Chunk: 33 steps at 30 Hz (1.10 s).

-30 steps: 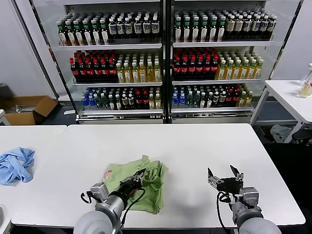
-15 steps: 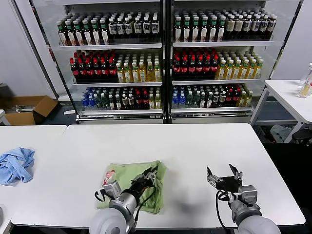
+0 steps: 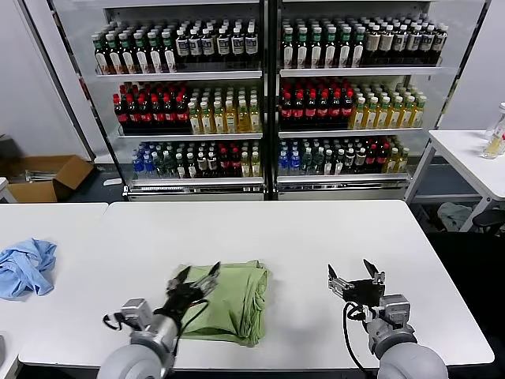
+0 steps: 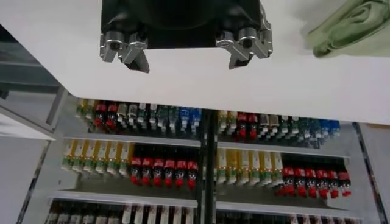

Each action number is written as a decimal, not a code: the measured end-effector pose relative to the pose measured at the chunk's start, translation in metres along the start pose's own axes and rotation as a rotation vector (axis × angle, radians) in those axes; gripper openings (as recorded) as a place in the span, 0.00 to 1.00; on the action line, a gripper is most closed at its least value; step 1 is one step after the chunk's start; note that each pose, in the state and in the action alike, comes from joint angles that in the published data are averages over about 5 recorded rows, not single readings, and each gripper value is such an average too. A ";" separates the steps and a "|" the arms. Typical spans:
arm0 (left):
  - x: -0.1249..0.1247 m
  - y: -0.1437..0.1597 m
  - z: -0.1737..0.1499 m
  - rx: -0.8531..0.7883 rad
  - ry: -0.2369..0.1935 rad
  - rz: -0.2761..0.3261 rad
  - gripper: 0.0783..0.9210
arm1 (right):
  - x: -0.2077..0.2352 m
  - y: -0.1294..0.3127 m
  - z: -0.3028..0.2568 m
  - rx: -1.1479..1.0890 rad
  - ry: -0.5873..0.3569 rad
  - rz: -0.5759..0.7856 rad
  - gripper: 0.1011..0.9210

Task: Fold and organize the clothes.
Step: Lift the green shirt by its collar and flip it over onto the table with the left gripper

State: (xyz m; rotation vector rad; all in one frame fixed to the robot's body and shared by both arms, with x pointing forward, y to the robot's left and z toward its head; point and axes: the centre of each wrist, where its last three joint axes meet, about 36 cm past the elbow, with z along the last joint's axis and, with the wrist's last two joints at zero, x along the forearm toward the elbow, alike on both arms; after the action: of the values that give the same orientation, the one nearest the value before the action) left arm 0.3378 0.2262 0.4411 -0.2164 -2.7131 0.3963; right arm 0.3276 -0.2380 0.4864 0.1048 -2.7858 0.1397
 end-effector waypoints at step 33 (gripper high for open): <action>-0.013 0.066 0.042 -0.100 0.140 -0.131 0.39 | 0.004 -0.002 -0.001 0.005 -0.003 0.006 0.88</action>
State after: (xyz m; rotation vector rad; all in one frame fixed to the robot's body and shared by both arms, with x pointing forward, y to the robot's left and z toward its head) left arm 0.3395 0.2762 0.3794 -0.0896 -2.5933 0.2008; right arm 0.3242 -0.2403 0.4888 0.0977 -2.7888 0.1481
